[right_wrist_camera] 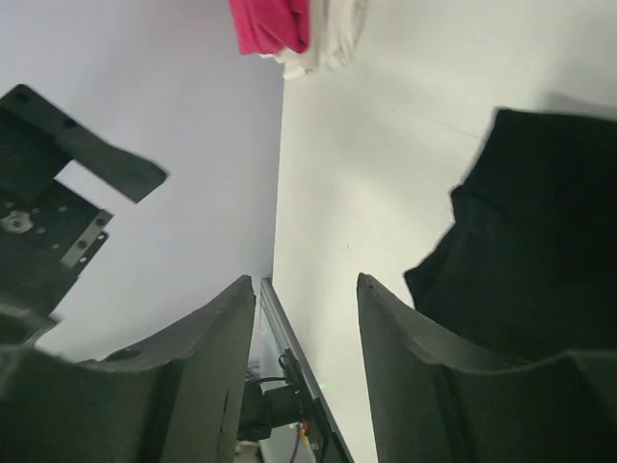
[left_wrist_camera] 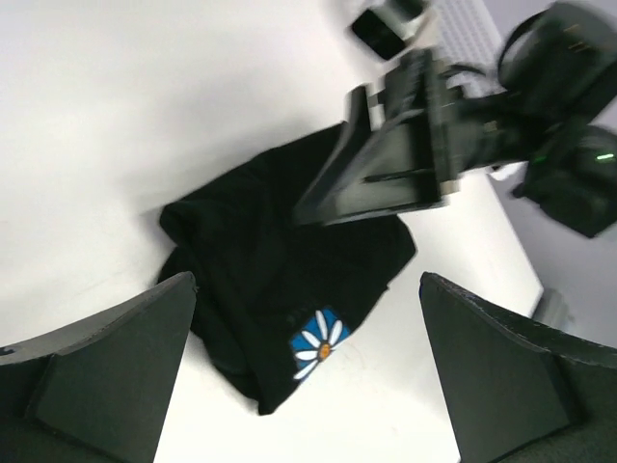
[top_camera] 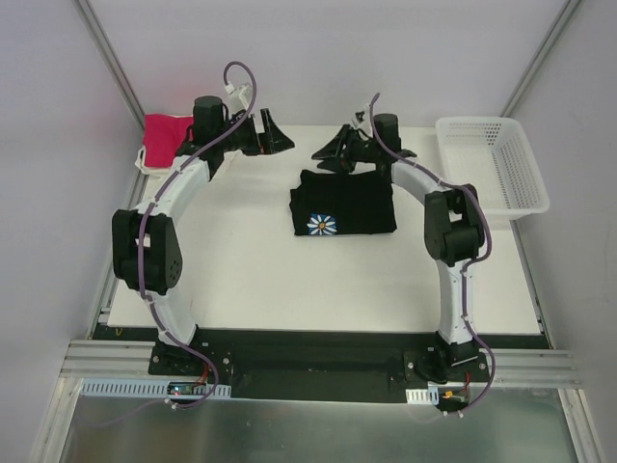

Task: Fold and stack the t-shirts
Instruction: Smooth out wrinkles on the folded tshirt, then put the neatly folded tshirt into the corner of the board with both arms

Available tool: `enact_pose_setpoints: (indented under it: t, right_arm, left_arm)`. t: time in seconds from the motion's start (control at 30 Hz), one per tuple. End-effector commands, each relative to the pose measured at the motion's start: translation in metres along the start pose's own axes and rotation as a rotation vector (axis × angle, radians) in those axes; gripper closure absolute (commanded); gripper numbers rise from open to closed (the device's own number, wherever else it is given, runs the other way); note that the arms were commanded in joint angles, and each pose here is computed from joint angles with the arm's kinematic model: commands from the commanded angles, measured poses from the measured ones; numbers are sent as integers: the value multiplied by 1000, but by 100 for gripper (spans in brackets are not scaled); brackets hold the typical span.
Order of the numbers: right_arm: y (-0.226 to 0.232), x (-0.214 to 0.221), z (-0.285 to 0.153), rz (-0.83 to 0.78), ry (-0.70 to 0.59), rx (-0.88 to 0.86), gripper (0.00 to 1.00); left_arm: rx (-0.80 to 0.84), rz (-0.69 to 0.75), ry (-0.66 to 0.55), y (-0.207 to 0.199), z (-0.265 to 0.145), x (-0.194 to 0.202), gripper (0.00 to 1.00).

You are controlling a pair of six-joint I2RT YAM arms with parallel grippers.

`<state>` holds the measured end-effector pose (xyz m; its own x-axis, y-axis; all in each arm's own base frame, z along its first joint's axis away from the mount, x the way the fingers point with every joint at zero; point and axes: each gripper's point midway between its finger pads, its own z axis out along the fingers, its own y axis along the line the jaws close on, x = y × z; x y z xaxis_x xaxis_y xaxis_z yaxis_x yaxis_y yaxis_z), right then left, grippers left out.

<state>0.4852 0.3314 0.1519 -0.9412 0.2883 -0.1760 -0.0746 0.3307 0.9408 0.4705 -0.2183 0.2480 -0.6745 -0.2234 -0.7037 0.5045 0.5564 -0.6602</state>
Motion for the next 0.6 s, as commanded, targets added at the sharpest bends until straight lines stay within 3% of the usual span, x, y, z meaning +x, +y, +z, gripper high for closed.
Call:
enact_pose_setpoints:
  t: [0.0,0.13,0.4,0.5,0.57]
  right_arm:
    - [66,-4,-32,-241,18,-3,50]
    - [67,-1,-9,-212,62,-7,48]
    - [66,-13,37,-94,87,-193,27]
    - [73,-5,39,-186,128,-212,15]
    - [57,-5,38,-289,110,-119,8]
  left_arm:
    - [-182,140,-63,12,-26,-20,1]
    - [-306,119,-61,31,-33,-20,1]
    - [-635,166,-188,59,-80,-46,1]
    - [-768,233,-255,62,-110,-62,1]
    - [-849,280,-312,64,-128,-73,1]
